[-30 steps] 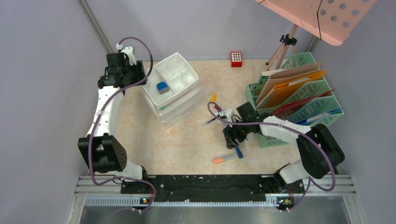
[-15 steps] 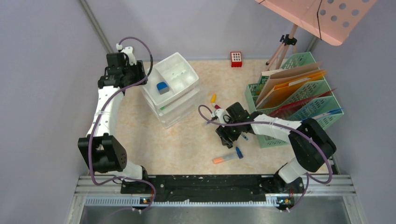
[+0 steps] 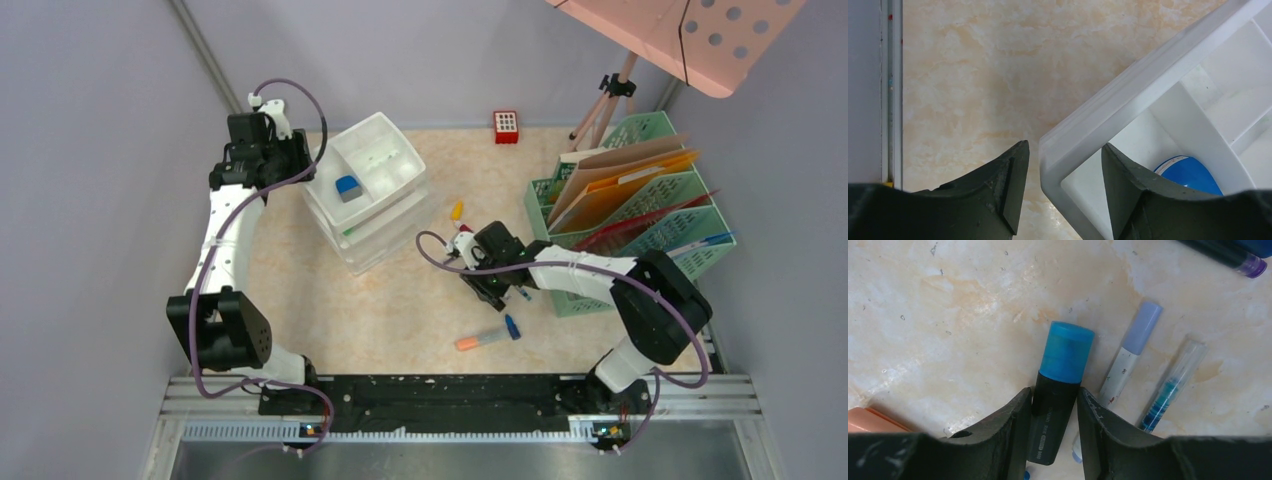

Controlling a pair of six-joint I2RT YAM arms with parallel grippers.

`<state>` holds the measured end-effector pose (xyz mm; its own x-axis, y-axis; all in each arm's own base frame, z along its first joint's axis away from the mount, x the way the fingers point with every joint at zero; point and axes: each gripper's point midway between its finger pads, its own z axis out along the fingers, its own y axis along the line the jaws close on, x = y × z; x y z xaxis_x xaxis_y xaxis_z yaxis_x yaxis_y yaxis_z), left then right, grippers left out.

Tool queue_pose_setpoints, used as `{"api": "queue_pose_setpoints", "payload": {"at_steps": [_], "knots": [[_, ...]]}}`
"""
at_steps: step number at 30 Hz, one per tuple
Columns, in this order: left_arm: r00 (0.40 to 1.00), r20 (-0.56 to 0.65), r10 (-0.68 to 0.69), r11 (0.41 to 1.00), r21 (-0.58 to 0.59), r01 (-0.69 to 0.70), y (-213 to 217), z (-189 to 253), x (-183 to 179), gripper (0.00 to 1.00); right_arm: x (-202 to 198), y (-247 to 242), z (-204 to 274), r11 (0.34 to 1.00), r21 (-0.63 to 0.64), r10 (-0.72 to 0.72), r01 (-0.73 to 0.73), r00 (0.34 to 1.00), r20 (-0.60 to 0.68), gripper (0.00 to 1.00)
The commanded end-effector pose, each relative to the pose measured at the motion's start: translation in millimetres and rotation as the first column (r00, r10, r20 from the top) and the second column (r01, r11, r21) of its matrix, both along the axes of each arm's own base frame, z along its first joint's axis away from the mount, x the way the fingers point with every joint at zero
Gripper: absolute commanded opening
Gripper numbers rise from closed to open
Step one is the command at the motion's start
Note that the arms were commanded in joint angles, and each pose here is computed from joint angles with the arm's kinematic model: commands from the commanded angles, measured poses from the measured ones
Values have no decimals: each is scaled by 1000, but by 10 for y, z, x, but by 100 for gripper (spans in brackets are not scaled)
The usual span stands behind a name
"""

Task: Organize the desk
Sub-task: Pick up the stationery from the center of the board, then place the stationery in the drawer.

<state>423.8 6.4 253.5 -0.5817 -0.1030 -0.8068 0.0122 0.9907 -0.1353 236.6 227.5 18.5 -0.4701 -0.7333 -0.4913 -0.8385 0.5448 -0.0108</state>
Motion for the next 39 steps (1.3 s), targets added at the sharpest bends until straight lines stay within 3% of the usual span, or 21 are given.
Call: {"api": "queue_pose_setpoints", "payload": {"at_steps": [1,7,12,20,29,39], "knots": [[996,90,18,1000,7,-19,44,296,17,61,-43,14,-66,999,-41,20,-21,1000,-22,35],[995,94,22,999,38,-26,91,354,31,62,15,278,351,995,73,74,-73,997,-3,18],[993,120,21,998,59,-28,119,469,24,64,72,554,864,971,181,151,-154,988,32,11],[987,158,20,997,70,-31,129,697,0,70,376,765,1862,924,180,286,-338,921,264,5],[983,180,18,999,30,-24,64,860,-85,72,805,931,2514,869,19,426,-495,767,480,5],[979,202,28,998,54,-39,103,959,-176,73,1087,1237,2766,735,-148,599,-662,530,601,5]]}}
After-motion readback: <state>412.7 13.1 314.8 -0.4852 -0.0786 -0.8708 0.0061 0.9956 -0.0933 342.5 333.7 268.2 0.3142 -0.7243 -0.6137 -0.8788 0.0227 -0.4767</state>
